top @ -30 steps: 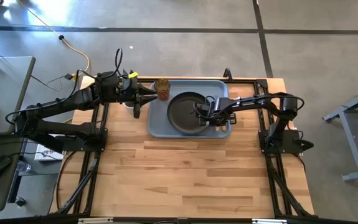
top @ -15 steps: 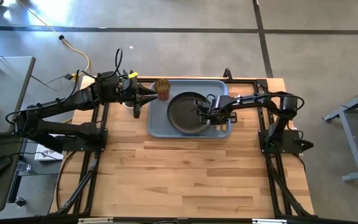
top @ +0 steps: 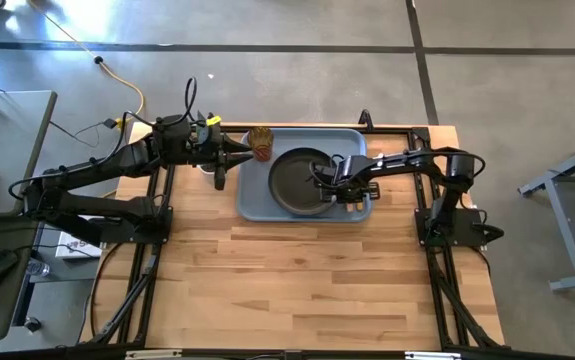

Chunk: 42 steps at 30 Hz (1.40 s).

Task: Pick and place plate/cup/fork/spoon on tray
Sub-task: Put the orange fork to the right of the black plate on the blue tray

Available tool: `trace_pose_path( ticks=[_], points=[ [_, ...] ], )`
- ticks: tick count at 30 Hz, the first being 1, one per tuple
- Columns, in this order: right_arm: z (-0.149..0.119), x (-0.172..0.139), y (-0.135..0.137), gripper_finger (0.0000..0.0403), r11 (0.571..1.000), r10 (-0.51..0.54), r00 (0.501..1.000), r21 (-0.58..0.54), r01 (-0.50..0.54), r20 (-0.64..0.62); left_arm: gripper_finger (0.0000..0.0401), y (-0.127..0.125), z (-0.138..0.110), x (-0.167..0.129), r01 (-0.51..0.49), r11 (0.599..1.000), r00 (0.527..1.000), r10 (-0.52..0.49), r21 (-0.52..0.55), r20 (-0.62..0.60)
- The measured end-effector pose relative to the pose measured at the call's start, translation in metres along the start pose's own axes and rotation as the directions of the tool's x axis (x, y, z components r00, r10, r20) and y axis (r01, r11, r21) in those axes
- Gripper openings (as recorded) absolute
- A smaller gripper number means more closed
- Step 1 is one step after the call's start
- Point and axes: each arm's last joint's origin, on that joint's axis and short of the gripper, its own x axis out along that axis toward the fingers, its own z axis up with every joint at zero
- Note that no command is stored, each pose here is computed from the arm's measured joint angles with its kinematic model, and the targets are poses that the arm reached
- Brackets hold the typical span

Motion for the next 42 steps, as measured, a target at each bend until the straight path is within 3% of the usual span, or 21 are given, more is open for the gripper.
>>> trace_pose_path(
  ticks=[29, 42],
  points=[
    [-0.0009, -0.0002, 0.0003, 0.0044, 1.000, 0.011, 0.999, 0.004, -0.011, -0.031, 0.0090, 0.0000, 0.0000, 0.0000, 0.000, 1.000, 1.000, 0.000, 0.015, 0.000],
    [-0.0009, -0.0004, 0.0002, 0.0069, 1.000, 0.011, 0.999, 0.007, -0.011, -0.031, 0.0090, 0.0000, 0.0000, 0.0000, 0.000, 1.000, 1.000, 0.000, 0.015, 0.000]
  ],
)
